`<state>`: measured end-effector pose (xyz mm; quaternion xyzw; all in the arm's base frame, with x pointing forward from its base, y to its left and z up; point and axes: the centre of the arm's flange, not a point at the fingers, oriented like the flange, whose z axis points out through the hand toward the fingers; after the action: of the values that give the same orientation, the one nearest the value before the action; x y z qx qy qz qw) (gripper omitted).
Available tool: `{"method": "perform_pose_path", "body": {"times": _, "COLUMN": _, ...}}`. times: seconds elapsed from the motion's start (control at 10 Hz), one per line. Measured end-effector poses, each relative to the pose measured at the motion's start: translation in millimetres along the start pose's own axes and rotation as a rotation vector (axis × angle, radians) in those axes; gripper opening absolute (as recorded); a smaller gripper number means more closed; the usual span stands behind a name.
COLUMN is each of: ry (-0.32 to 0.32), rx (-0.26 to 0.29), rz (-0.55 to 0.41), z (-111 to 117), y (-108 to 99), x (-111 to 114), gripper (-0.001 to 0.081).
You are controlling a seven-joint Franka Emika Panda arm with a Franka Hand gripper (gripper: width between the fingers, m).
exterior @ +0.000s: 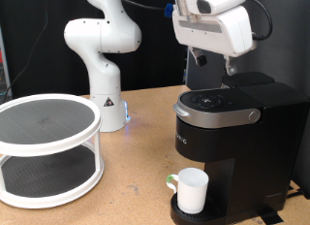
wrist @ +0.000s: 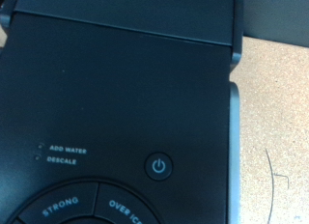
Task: Make a cup of coffee with the keurig machine
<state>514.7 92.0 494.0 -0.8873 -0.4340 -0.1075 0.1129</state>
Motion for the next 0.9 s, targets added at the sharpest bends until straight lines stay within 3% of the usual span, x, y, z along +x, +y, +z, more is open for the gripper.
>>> {"method": "perform_pose_path", "body": {"times": 0.5, "ry": -0.077, "rx": 0.026, "rz": -0.030, "z": 21, "y": 9, "x": -3, "gripper": 0.0777}}
{"method": "perform_pose_path", "body": {"times": 0.6, "ry": -0.086, "rx": 0.031, "rz": -0.032, "z": 26, "y": 10, "x": -4, "gripper": 0.0606}}
{"method": "perform_pose_path", "body": {"times": 0.7, "ry": -0.094, "rx": 0.034, "rz": -0.034, "z": 29, "y": 11, "x": -5, "gripper": 0.0606}}
{"method": "perform_pose_path", "body": {"times": 0.9, "ry": -0.087, "rx": 0.018, "rz": -0.034, "z": 37, "y": 14, "x": -6, "gripper": 0.0288}}
